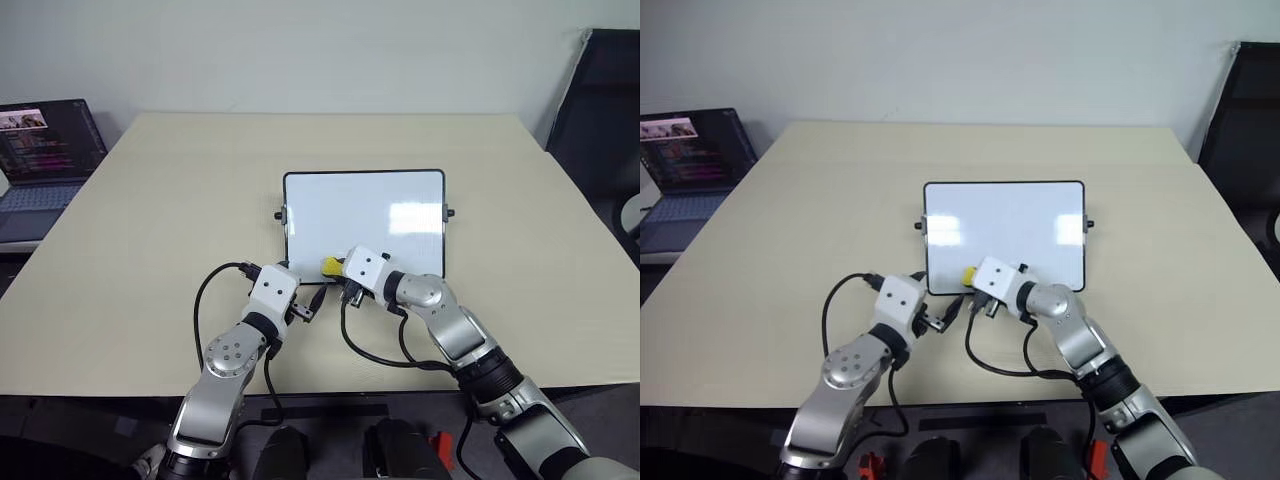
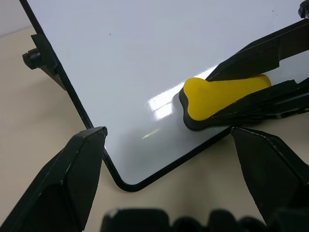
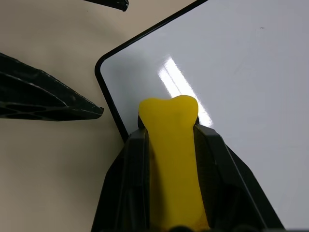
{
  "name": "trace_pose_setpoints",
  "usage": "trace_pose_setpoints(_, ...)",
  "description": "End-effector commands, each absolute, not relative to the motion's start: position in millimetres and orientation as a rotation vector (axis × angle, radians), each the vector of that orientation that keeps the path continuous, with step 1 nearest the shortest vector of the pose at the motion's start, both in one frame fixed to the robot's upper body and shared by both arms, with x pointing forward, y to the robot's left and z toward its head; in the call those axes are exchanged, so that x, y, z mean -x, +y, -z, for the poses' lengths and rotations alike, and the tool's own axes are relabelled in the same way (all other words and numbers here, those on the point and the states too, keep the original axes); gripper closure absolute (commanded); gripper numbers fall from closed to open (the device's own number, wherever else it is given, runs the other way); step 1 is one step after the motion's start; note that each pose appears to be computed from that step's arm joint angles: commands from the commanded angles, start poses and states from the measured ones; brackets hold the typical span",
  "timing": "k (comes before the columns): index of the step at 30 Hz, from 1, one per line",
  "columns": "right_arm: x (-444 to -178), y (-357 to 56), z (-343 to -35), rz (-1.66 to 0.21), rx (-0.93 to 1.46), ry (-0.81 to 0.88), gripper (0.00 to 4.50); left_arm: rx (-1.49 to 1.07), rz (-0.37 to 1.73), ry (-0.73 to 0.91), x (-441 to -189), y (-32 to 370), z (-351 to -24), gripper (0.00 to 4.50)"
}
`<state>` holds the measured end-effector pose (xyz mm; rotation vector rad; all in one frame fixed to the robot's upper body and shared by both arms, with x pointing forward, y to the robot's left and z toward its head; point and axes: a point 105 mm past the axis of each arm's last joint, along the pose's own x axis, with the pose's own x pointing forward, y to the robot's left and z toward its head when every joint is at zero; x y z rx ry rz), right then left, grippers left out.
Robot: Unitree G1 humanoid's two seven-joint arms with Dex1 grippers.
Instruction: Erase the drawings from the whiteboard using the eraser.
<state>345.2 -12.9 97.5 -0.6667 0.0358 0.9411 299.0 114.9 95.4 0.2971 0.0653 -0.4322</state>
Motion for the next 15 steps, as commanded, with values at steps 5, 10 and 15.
trace_pose_setpoints(5, -397, -49, -130, -0.628, 0.653, -0.027, 3.54, -0.298, 0.436, 0.009, -300, 112, -108, 0.00)
trace_pose_setpoints(10, -408, -61, -144, -0.514, 0.606, -0.079, 3.54, -0.296, 0.438, 0.005, -301, 111, -109, 0.00)
trace_pose_setpoints(15, -395, -59, -148, -0.554, 0.558, -0.111, 3.54, -0.296, 0.448, -0.009, -302, 109, -112, 0.00)
